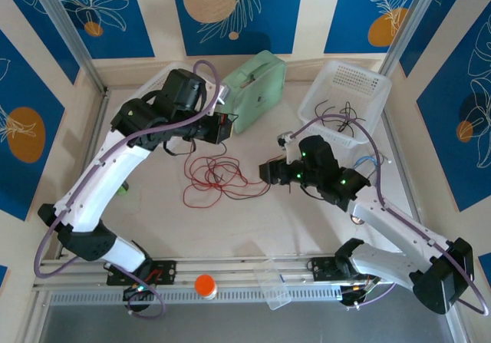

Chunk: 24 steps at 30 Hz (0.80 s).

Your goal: Untangle the cables

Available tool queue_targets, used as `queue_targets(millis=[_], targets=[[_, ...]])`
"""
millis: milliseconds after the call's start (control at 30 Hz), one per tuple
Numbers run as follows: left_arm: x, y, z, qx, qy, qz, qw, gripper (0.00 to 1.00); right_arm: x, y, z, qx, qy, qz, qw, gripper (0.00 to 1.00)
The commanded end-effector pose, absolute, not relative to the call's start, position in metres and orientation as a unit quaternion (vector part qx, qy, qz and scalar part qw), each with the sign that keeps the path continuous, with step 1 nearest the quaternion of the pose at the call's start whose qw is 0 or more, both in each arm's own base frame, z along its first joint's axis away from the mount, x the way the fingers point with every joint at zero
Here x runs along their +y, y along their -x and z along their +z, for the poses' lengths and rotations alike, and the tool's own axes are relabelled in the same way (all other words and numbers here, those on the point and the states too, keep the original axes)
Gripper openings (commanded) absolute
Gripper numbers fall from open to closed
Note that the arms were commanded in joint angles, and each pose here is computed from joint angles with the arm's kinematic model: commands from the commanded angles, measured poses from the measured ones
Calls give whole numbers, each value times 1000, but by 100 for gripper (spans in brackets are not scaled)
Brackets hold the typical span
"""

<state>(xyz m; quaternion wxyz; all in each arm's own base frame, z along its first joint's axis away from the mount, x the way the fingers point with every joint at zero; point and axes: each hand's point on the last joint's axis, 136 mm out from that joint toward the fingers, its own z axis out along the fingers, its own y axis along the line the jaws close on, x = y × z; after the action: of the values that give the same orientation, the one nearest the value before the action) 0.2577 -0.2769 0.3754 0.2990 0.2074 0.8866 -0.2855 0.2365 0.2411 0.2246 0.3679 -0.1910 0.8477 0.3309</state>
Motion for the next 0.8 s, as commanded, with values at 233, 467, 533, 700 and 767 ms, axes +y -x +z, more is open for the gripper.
queue_targets(millis=[233,467,533,700,767], targets=[[-306,-258,410,854,-172,-376,316,2,303,-210,303,700,300,329,558,66],[-321,-256,418,835,-155,-425,313,3,321,-236,334,663,289,278,632,67],[-321,-256,420,834,-153,-427,314,3,323,-249,335,667,272,258,643,66],[-319,-253,424,832,-153,-429,318,4,320,-273,336,673,229,221,668,62],[-318,-252,425,831,-152,-428,320,4,318,-277,340,672,214,219,674,49]])
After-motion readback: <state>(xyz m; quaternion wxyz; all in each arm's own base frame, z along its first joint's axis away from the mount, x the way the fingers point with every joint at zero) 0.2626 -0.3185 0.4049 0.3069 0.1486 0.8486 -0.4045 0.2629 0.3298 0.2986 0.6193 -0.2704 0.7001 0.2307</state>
